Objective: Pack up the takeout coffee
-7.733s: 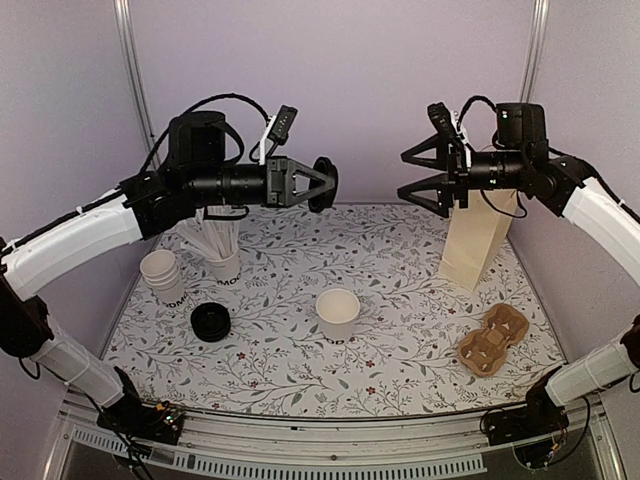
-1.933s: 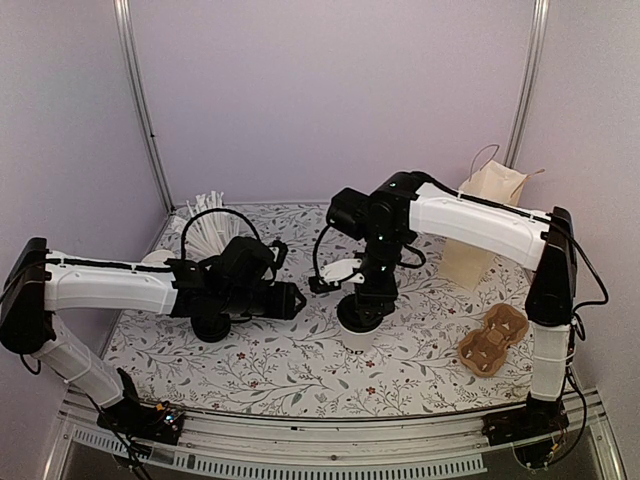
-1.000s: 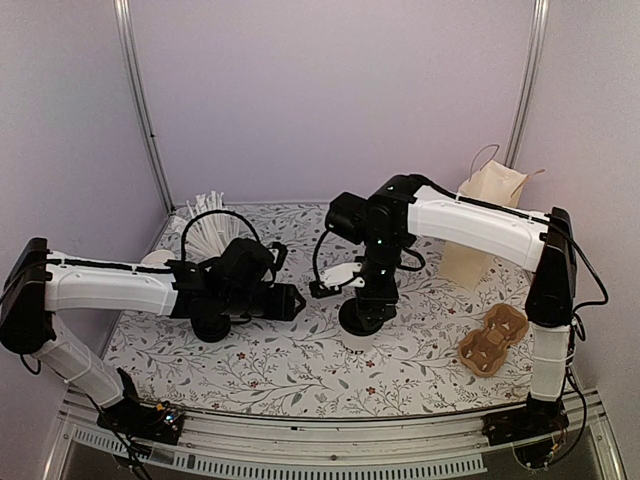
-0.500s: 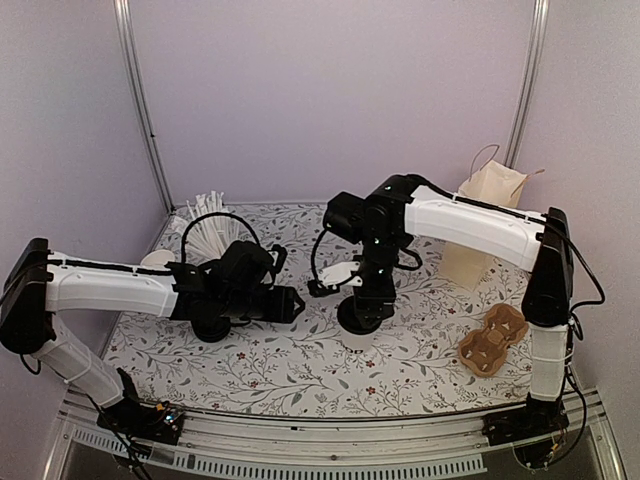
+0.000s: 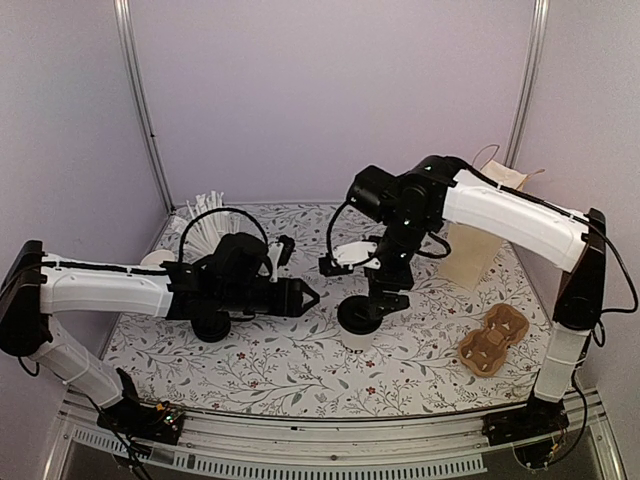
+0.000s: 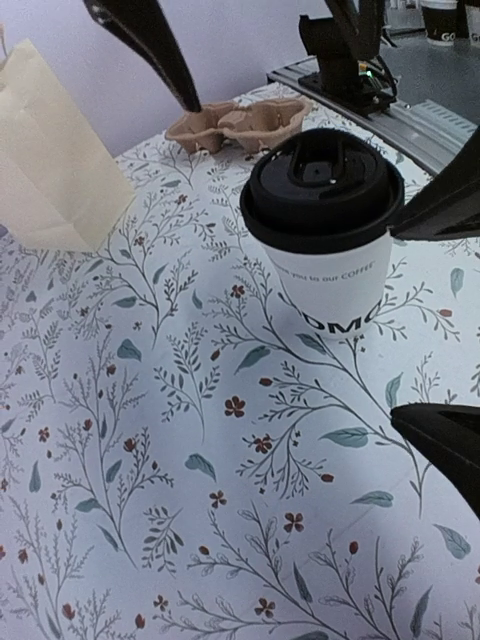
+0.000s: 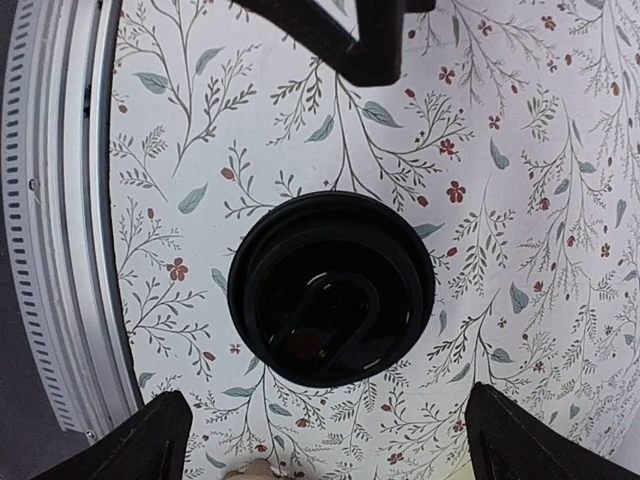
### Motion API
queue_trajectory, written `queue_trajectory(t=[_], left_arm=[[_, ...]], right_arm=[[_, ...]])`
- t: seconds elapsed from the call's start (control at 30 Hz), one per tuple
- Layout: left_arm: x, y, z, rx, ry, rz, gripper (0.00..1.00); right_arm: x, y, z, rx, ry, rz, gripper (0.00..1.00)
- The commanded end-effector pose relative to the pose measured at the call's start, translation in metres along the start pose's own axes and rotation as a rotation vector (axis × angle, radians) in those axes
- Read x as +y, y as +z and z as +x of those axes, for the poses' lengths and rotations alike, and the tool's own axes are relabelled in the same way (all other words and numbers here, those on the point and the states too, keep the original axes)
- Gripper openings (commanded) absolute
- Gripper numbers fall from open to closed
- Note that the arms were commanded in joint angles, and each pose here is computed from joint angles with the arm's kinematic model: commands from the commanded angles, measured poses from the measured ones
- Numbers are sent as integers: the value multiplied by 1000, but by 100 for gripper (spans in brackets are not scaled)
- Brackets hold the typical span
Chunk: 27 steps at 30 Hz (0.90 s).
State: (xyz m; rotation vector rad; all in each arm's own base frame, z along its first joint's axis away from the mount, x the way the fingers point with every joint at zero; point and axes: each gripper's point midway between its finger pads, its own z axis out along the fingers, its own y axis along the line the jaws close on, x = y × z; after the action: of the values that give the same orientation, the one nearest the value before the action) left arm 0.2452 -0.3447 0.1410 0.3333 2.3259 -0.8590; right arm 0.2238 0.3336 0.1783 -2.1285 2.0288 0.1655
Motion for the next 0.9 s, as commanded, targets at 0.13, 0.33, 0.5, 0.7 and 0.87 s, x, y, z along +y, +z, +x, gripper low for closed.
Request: queue_trajectory(t=[0.13, 0.33, 0.5, 0.7, 0.87], left_arm=[[-45, 4, -11, -13, -69, 197, 57], [-57, 18, -8, 13, -95, 242, 56], [-68, 30, -2, 41, -96, 279, 57], [-66, 45, 1, 61, -97, 258, 57], [-67, 51, 4, 77, -99, 263, 57]], right_arm=[[-77, -83, 7, -678, 226, 127, 98], [-44, -57, 53, -905, 531, -76, 87], [-25, -36, 59, -918, 572, -153, 93], [-14, -17, 54, -903, 620, -339, 98], [-19, 1, 47, -881, 657, -467, 94]])
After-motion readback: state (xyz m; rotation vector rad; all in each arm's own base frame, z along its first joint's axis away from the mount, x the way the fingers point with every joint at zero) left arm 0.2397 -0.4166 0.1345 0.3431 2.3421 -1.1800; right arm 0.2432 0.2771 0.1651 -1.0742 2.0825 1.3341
